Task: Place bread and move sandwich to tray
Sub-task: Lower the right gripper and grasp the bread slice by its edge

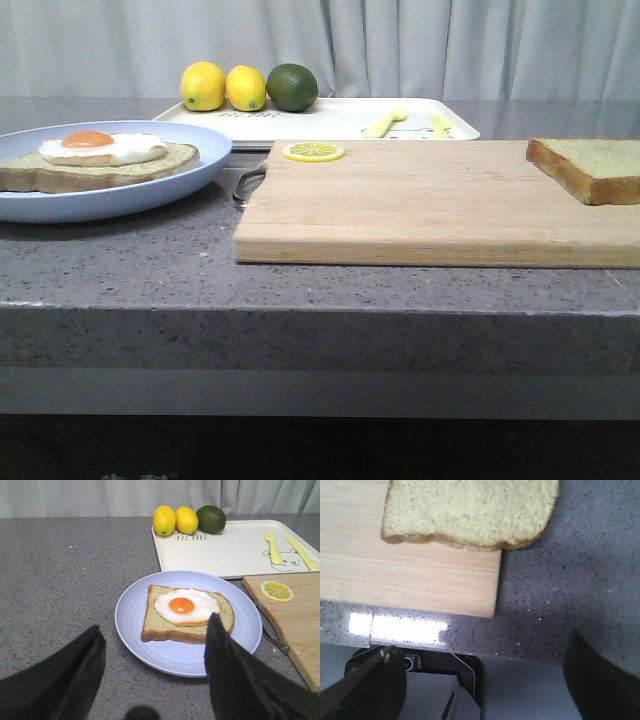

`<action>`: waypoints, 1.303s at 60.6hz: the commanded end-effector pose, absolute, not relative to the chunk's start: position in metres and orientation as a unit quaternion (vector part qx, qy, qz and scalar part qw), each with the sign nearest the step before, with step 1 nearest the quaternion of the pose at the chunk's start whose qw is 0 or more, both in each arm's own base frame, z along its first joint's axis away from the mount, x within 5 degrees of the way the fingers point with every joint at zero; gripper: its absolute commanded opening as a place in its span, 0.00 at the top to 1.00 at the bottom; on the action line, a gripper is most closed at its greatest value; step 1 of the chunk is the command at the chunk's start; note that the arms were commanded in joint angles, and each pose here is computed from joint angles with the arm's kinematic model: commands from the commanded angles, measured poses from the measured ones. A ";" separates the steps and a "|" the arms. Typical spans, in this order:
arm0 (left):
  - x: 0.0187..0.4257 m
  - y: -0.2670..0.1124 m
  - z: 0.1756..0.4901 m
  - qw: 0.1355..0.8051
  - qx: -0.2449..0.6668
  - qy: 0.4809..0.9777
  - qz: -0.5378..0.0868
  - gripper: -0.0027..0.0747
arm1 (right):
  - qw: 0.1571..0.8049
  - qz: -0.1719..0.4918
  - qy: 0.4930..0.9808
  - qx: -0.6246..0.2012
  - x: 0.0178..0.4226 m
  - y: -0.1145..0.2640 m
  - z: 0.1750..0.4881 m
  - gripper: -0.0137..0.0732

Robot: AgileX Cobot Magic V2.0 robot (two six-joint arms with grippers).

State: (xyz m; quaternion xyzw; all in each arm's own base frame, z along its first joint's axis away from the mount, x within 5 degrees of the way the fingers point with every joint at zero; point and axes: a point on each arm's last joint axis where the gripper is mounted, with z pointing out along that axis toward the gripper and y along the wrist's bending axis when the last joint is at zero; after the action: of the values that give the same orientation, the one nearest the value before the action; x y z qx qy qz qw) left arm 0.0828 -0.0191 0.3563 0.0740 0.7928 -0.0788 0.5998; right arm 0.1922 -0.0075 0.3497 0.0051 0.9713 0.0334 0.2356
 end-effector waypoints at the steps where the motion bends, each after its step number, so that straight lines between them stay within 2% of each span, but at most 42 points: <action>1: 0.085 -0.022 0.370 0.631 0.080 0.766 -0.092 0.42 | 0.254 0.034 0.966 0.026 0.201 -0.021 0.358 0.10; 8: 0.084 -0.024 0.370 0.630 0.090 0.765 -0.097 0.42 | 0.246 0.077 0.963 0.073 0.209 -0.047 0.349 0.10; 16: 0.084 -0.025 0.370 0.629 0.095 0.765 -0.102 0.42 | 0.264 0.166 0.943 0.119 0.219 -0.077 0.340 0.10; 29: 0.084 -0.025 0.370 0.629 0.095 0.765 -0.102 0.42 | 0.288 0.278 0.904 0.149 0.239 -0.113 0.319 0.10; 36: 0.084 -0.025 0.370 0.629 0.095 0.765 -0.102 0.42 | 0.277 0.322 0.894 0.146 0.252 -0.122 0.301 0.10; 56: 0.084 -0.025 0.370 0.629 0.095 0.765 -0.102 0.42 | 0.279 0.398 0.864 0.128 0.277 -0.130 0.272 0.10; 79: 0.084 -0.025 0.370 0.629 0.095 0.765 -0.102 0.42 | 0.252 0.422 0.865 0.108 0.292 -0.116 0.255 0.10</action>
State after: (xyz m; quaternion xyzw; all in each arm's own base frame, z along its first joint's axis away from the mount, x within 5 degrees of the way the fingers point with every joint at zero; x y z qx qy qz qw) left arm 0.0815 -0.0239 0.3562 0.1011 0.7900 -0.0940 0.5974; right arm 0.2916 -0.1275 0.2322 0.1474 0.8835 0.3759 0.2377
